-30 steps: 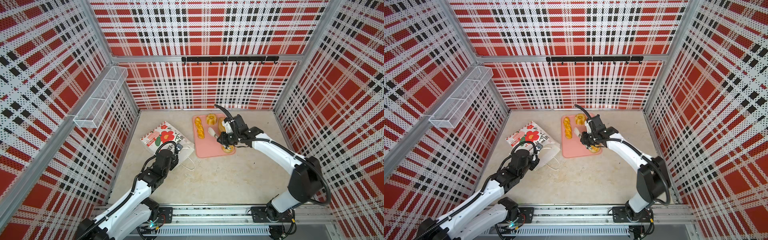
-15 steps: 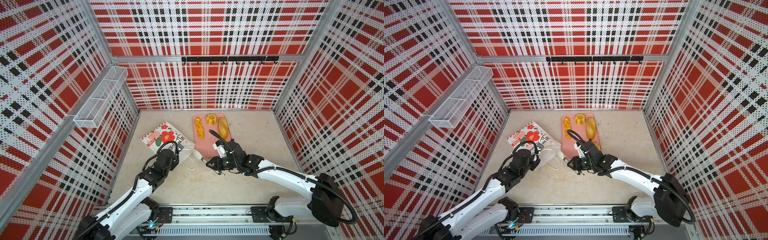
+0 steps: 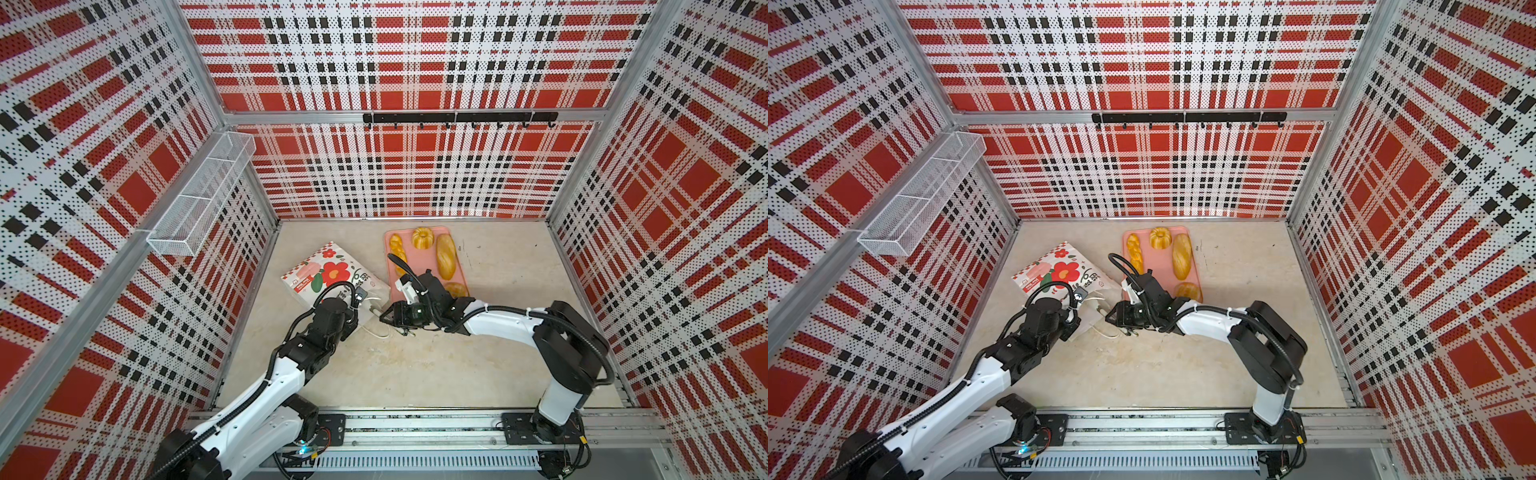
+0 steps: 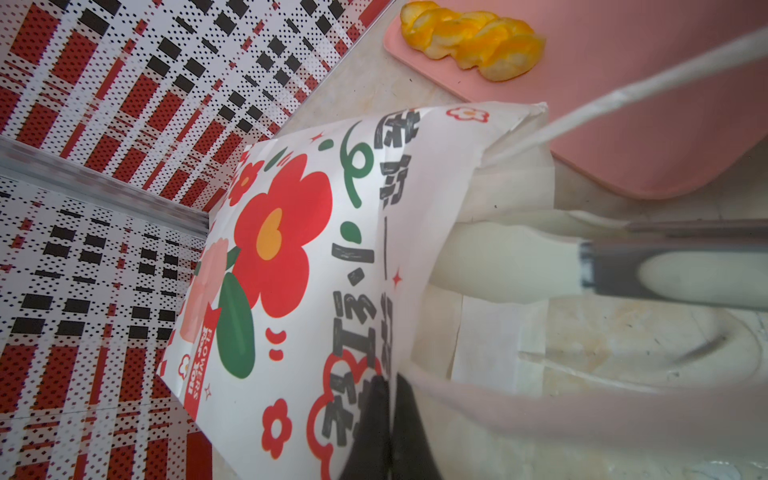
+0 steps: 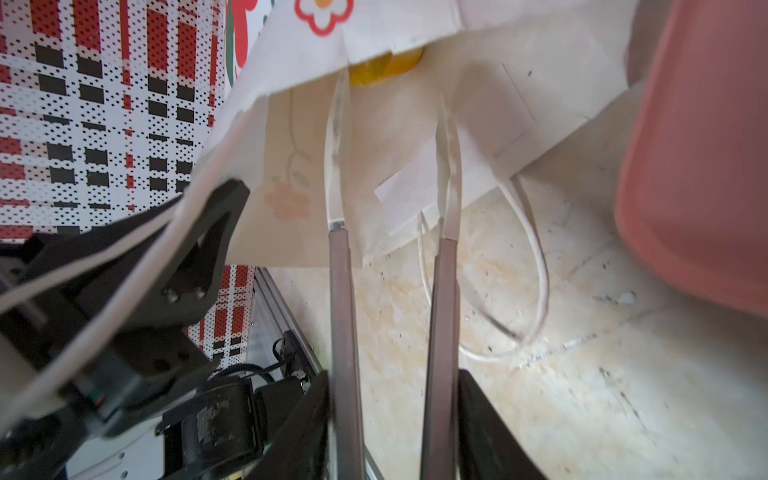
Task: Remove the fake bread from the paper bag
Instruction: 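Close the tongs on the yellow ring-shaped bread inside the bag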
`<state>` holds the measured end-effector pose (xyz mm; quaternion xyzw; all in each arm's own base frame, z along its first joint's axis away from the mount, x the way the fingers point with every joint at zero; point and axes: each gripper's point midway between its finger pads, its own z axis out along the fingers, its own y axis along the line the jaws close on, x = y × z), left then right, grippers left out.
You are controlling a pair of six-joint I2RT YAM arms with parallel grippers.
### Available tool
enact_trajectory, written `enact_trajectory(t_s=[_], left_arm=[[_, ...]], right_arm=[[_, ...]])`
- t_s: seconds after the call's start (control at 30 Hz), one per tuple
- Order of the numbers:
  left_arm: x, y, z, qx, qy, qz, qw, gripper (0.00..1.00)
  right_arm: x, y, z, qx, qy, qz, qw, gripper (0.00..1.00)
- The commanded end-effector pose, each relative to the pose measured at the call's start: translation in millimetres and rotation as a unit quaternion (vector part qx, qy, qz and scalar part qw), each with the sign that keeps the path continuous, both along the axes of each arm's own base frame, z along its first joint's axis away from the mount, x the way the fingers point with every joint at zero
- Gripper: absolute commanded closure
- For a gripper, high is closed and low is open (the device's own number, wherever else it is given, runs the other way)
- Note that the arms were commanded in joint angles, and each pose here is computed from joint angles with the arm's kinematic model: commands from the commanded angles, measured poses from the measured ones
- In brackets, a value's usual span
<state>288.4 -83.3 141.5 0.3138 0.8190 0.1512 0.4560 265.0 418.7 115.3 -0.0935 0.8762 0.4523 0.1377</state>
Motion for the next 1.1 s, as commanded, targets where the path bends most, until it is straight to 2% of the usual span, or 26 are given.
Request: enact_trajectory(t_s=[0.0, 0.17, 0.43, 0.7, 0.8, 0.93, 1.07], left_arm=[[4, -7, 11, -0.013, -0.015, -0.011, 1.0, 1.0], [4, -8, 9, -0.012, -0.013, -0.013, 1.0, 1.0], [3, -9, 8, -0.012, -0.012, -0.016, 1.0, 1.0], [3, -9, 8, -0.013, -0.011, -0.017, 1.0, 1.0], [3, -9, 8, -0.012, -0.011, -0.016, 1.0, 1.0], [3, -9, 8, -0.012, -0.012, -0.012, 1.0, 1.0], [4, -9, 10, -0.015, -0.012, -0.008, 1.0, 1.0]], right_arm=[[20, 26, 26, 0.051, -0.03, 0.005, 0.998, 0.53], [36, 38, 12, 0.056, -0.013, -0.001, 0.998, 0.52], [54, 36, -6, 0.018, 0.0, -0.016, 1.0, 0.51], [68, 59, -1, 0.058, -0.006, -0.001, 0.998, 0.53], [71, 64, 0, 0.062, -0.006, 0.003, 0.998, 0.63], [64, 53, 6, 0.05, -0.012, -0.001, 0.999, 0.83], [46, 29, 14, 0.01, -0.031, -0.006, 0.999, 0.92]])
